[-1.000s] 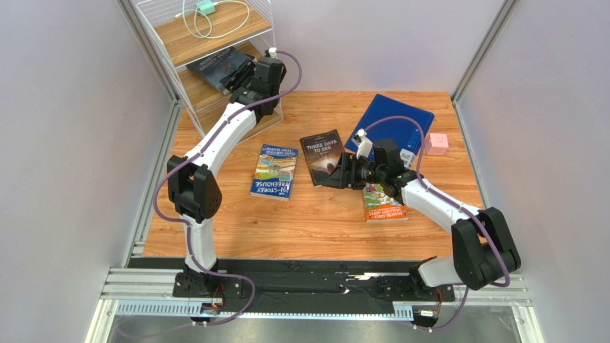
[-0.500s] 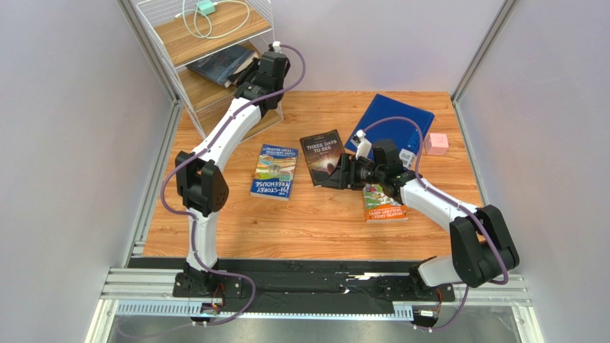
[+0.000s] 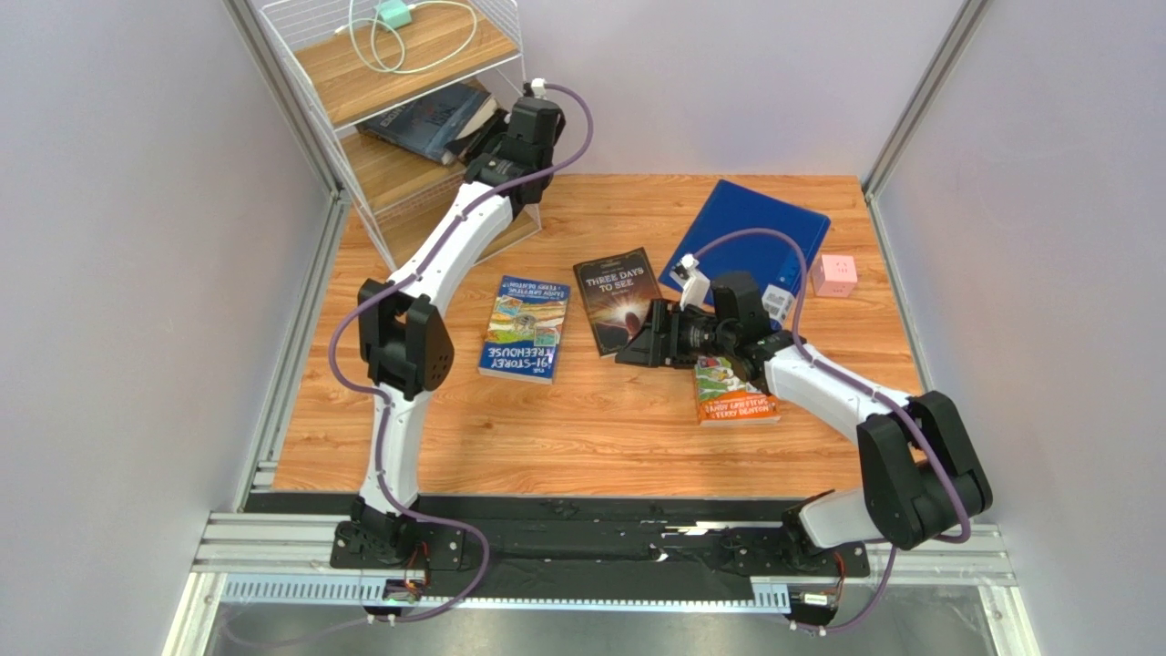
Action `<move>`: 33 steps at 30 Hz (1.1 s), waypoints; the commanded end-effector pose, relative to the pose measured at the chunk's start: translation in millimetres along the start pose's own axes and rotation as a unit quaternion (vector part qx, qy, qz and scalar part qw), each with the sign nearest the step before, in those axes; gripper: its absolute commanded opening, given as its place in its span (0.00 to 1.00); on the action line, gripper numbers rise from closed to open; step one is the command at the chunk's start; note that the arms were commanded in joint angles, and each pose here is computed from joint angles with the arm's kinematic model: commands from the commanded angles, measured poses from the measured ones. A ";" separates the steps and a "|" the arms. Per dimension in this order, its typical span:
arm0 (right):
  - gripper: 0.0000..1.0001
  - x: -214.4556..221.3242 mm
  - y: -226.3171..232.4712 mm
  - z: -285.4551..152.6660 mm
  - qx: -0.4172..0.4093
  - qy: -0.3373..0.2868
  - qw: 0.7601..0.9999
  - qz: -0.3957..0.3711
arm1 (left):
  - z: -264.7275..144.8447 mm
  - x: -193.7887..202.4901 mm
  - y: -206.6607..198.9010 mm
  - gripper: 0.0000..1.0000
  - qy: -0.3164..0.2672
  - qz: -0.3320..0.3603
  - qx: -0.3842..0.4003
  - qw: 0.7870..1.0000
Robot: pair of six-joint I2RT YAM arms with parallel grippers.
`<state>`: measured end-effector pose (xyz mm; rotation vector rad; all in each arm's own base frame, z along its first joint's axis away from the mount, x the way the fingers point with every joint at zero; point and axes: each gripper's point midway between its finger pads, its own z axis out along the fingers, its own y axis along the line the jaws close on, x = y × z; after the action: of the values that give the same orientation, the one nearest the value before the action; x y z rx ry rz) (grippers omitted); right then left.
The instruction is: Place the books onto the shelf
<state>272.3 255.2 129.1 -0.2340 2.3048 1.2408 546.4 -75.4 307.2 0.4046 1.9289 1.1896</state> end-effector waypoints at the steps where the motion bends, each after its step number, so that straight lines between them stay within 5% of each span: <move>1: 0.77 -5.8 3.0 0.9 -0.011 -0.011 1.000 -0.015 | -0.7 -1.7 15.7 0.16 0.004 -0.038 -0.018 0.999; 4: 0.77 -6.4 2.8 0.9 -0.012 -0.013 1.000 -0.013 | -2.4 3.4 17.5 0.46 0.014 -0.037 -0.022 0.999; 5: 0.77 -6.4 2.7 1.4 -0.012 -0.012 1.000 -0.011 | -4.7 3.4 21.7 0.76 0.013 -0.051 -0.023 0.998; 8: 0.77 -6.0 4.3 2.4 -0.018 -0.011 1.000 -0.010 | -8.7 4.6 24.9 0.94 0.012 -0.062 -0.019 0.998; 14: 0.77 -5.9 6.0 1.8 -0.022 -0.015 1.000 -0.007 | -23.1 2.6 26.9 0.98 -0.002 -0.082 0.009 0.997; 25: 0.77 -4.9 8.0 2.2 -0.032 -0.016 0.999 -0.001 | -73.5 9.9 39.5 0.91 -0.050 -0.139 0.066 0.987; 30: 0.77 -8.4 7.2 1.9 -0.024 -0.023 0.999 -0.003 | -120.7 20.0 -1.7 0.93 -0.081 -0.105 0.140 0.981; 33: 0.77 -13.7 8.1 0.5 -0.015 -0.025 1.000 -0.008 | -151.0 38.5 -40.4 0.94 -0.061 -0.130 0.241 0.960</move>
<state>270.9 258.2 130.1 -0.2123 2.2843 1.2838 446.0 -122.1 318.3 0.4173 1.9639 0.7961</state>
